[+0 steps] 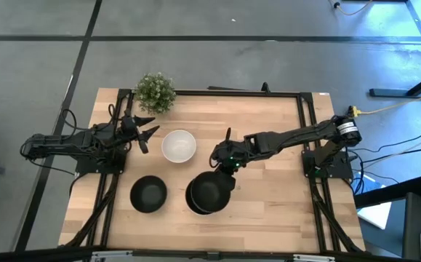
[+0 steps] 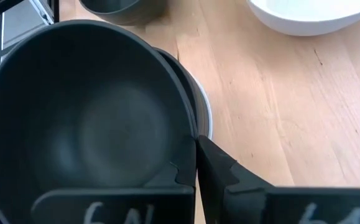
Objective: Nest bowls inside each other
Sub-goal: Stack the top black bowl on the bottom right stacked black bowl
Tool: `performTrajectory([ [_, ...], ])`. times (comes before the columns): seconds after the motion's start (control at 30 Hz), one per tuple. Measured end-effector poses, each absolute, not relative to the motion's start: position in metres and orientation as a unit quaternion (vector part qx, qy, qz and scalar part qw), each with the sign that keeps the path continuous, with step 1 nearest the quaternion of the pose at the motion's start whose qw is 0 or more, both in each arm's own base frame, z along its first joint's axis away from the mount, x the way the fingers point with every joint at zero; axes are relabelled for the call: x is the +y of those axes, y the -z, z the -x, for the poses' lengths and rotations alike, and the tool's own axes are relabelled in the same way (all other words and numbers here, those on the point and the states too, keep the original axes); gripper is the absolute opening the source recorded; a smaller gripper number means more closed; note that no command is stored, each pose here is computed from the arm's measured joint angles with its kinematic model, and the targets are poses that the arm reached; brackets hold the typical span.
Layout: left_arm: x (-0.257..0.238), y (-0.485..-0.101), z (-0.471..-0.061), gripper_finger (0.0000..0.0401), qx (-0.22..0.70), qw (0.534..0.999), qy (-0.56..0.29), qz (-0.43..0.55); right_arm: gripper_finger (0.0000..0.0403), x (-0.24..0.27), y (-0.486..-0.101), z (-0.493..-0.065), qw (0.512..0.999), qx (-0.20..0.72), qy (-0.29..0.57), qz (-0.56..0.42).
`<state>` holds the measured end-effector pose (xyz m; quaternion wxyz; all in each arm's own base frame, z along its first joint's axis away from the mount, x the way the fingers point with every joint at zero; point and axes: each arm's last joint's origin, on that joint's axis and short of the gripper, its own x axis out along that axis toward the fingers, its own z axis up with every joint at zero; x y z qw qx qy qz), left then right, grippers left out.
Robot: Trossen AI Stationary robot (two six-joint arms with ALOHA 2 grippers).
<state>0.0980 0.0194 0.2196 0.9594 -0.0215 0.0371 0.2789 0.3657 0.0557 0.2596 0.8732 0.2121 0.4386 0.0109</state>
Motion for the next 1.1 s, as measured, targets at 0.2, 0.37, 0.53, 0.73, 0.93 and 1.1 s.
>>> performTrajectory([
  [0.2,0.019,-0.22,-0.098,0.0183,0.037,0.959,-0.28,0.021,0.0002,0.056,-0.258,-0.367,0.873,0.44,-0.01,-0.212],
  [0.37,0.019,-0.22,-0.098,0.0183,0.037,0.959,-0.28,0.021,0.0002,0.055,-0.258,-0.367,0.875,0.437,-0.004,-0.209],
  [0.53,0.019,-0.22,-0.098,0.0183,0.036,0.959,-0.28,0.023,0.0002,0.056,-0.251,-0.371,0.873,0.441,-0.002,-0.208],
  [0.73,0.019,-0.219,-0.098,0.0183,0.037,0.959,-0.28,0.026,0.0003,0.057,-0.236,-0.378,0.87,0.452,-0.003,-0.196],
  [0.93,0.019,-0.22,-0.098,0.0183,0.037,0.959,-0.28,0.026,0.0032,0.057,-0.234,-0.38,0.871,0.451,-0.004,-0.195],
  [1.1,0.019,-0.219,-0.098,0.0183,0.038,0.959,-0.28,0.025,0.0059,0.057,-0.235,-0.38,0.872,0.448,-0.004,-0.198],
])
